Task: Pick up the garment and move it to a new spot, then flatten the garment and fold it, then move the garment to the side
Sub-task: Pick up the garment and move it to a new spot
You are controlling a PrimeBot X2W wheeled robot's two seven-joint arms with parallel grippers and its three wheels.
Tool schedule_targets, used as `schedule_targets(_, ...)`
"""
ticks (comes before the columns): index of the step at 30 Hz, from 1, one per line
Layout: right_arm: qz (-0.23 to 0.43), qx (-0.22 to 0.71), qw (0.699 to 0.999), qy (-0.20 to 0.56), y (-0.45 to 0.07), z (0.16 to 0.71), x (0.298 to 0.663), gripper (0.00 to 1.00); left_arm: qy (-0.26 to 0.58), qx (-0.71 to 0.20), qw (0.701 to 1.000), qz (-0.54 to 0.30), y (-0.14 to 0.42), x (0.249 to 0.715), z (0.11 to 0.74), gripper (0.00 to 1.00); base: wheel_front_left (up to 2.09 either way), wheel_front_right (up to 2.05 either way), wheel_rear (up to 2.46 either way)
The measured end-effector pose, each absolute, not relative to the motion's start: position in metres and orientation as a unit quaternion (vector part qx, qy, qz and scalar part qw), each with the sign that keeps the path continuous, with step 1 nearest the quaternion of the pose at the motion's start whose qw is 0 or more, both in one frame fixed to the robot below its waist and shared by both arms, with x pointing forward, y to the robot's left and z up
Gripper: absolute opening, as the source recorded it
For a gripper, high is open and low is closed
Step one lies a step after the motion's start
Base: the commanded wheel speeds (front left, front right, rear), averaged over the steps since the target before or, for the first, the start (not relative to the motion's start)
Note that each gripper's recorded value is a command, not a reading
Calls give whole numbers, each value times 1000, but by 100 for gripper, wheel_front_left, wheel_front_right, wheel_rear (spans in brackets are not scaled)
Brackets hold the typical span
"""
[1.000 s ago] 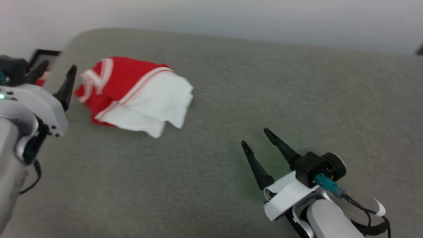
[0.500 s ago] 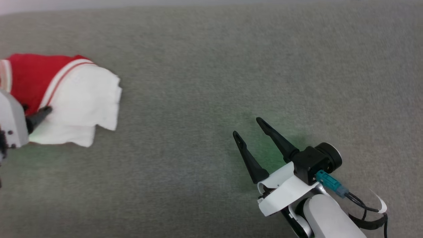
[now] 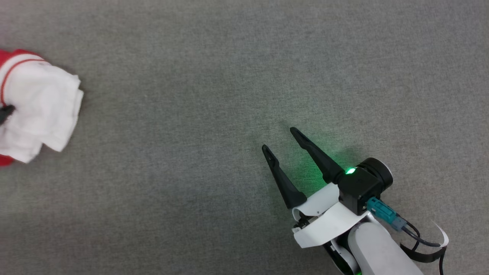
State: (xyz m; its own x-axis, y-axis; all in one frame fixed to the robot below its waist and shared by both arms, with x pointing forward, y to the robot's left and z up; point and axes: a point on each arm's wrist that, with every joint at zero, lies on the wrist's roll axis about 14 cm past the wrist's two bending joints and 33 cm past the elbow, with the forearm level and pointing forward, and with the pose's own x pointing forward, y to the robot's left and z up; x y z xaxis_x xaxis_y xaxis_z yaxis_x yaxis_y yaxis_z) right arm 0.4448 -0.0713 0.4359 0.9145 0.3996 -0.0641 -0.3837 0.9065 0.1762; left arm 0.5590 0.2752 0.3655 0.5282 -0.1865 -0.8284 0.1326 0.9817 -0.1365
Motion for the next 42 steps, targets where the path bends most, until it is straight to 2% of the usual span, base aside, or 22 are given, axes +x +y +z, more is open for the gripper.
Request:
schedule_targets(1, 199, 80, 975, 50, -73, 435, 445, 100, 479, -30, 872, -91, 275, 561, 362, 100, 0, 0, 0)
schedule_targets(2, 198, 80, 976, 51, -74, 434, 446, 100, 480, -32, 872, -92, 274, 563, 360, 95, 0, 0, 0)
schedule_targets(3, 197, 79, 976, 51, -75, 433, 448, 100, 482, -33, 871, -92, 273, 565, 358, 54, 0, 0, 0)
schedule_targets(4, 197, 78, 976, 49, -75, 433, 449, 100, 482, -35, 870, -93, 272, 566, 356, 36, 0, 0, 0)
schedule_targets(5, 198, 76, 976, 48, -75, 434, 449, 100, 482, -35, 871, -93, 272, 567, 354, 13, 0, 0, 0)
schedule_targets(6, 198, 75, 976, 48, -75, 434, 449, 100, 480, -37, 871, -93, 271, 568, 354, 0, 0, 0, 0)
schedule_targets(18, 193, 80, 978, 25, -77, 457, 443, 100, 388, -15, 915, -106, 260, 571, 396, 0, 0, 0, 0)
schedule_targets(24, 180, 92, 979, 20, -82, 466, 428, 100, 296, -28, 937, -181, 206, 568, 448, 0, 0, 0, 0)
schedule_targets(29, 168, 99, 981, -1, -88, 484, 420, 100, 225, -27, 943, -242, 171, 558, 504, 0, 0, 0, 0)
schedule_targets(34, 150, 113, 982, -20, -98, 498, 413, 100, 179, -17, 922, -342, 107, 536, 547, 0, 0, 0, 0)
schedule_targets(42, 93, 133, 986, -33, -135, 505, 403, 100, 184, 8, 850, -494, 1, 494, 551, 0, 0, 0, 0)
